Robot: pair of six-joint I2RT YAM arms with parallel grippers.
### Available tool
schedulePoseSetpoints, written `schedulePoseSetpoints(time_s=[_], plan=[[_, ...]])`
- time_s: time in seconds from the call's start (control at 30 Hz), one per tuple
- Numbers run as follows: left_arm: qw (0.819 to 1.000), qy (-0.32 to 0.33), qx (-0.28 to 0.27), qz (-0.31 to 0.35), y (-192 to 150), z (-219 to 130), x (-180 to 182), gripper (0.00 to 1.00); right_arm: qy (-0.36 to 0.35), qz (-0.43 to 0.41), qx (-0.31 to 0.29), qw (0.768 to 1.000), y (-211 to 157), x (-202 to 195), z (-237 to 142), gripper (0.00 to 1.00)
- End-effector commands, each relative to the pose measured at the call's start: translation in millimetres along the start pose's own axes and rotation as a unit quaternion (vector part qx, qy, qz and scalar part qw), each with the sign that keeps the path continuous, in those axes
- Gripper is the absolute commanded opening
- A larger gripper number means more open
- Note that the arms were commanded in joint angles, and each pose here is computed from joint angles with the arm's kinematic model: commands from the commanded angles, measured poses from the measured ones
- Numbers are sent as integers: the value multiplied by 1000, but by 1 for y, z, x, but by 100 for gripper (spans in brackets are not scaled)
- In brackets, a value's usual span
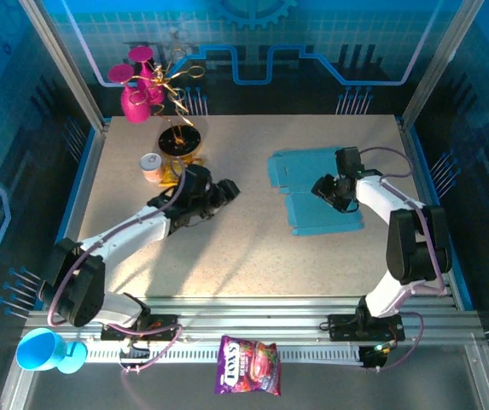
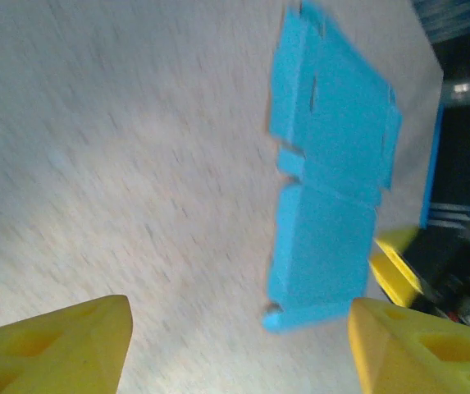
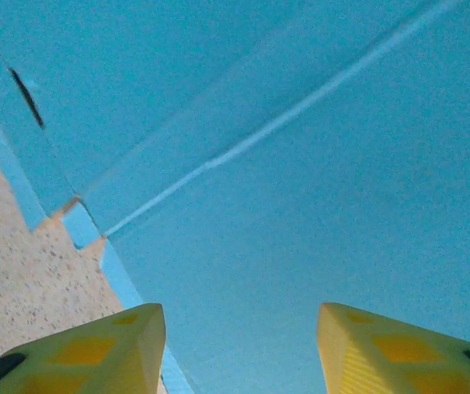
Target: Fold the paper box
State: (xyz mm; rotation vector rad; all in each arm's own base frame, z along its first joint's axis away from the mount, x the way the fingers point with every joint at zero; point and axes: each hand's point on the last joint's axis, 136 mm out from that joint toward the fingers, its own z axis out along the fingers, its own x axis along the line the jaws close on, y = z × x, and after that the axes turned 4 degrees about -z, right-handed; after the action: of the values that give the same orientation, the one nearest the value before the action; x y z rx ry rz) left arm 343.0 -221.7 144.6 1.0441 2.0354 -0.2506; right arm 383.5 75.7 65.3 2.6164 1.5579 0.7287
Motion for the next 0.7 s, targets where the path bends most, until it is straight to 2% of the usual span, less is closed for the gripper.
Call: schedulePoseSetpoints(time_s=[0.0,0.17,0.47,0.57,0.67], plan=[[996,-22,57,-58,-28,12,-18,69,13,34,72,997,-26,12,16,49],[992,-10,106,-68,-51,33,-22,64,24,56,129,990,-75,33,46,49],[994,11,92,-58,-31,35,-17,64,122,143,204,961,-179,133,52,52],[995,17,83,-60,-20,33,-13,64,168,137,184,959,-165,157,35,53],[994,28,91,-58,-19,37,-12,62,162,42,127,978,-120,162,-3,56]])
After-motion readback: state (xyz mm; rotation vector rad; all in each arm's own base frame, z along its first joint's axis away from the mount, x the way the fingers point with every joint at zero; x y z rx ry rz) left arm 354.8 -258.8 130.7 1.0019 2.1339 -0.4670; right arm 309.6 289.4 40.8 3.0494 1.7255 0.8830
